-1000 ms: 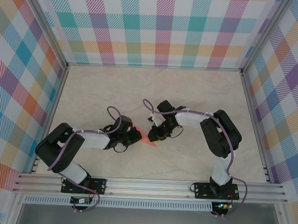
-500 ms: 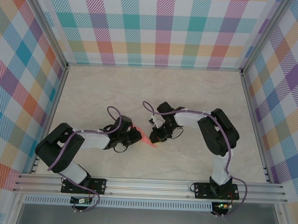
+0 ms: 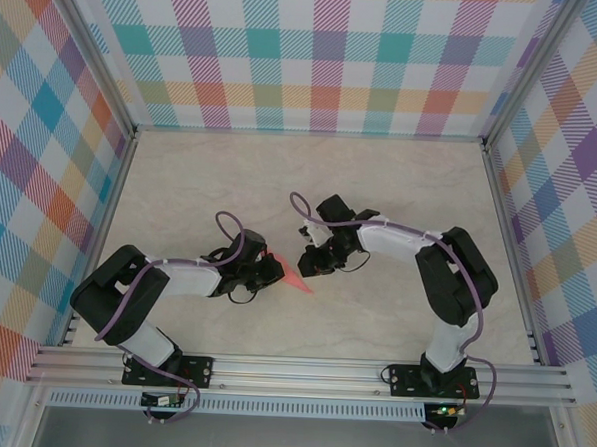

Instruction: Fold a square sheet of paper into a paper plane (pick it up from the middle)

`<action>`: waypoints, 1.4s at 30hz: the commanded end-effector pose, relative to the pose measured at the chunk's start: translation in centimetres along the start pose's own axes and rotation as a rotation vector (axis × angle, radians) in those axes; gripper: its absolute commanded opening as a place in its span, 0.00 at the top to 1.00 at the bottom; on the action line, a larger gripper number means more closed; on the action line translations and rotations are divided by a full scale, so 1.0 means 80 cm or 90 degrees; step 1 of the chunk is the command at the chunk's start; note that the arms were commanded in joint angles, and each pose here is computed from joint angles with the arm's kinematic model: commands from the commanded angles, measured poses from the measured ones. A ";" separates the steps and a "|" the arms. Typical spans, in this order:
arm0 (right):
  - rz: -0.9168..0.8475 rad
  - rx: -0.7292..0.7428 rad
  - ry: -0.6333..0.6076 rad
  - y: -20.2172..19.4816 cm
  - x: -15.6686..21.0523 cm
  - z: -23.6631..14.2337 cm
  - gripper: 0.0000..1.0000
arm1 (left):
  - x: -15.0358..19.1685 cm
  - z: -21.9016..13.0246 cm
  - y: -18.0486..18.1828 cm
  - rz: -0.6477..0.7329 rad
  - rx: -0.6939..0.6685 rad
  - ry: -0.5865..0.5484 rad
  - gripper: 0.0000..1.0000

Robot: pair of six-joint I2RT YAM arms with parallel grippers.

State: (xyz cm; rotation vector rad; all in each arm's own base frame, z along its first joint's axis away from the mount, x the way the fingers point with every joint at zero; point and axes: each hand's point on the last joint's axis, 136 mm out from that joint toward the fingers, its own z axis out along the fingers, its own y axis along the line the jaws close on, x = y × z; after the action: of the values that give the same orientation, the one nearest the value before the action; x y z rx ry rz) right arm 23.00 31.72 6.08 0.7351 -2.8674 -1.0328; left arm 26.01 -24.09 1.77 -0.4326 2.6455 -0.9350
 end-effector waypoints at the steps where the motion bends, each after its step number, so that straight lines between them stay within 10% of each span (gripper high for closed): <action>1: 0.000 0.007 0.009 0.015 0.010 0.012 0.88 | 0.012 0.004 0.044 -0.005 -0.092 0.009 0.91; 42: 0.053 0.151 0.107 -0.049 0.038 0.036 1.00 | 0.011 0.000 0.082 -0.030 -0.199 0.000 0.93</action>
State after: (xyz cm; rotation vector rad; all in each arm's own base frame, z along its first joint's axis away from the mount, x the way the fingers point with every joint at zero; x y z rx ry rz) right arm 22.83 32.64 1.71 0.6903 -2.9115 -0.7227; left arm 26.42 -23.70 1.70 -0.4840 2.6672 -0.8534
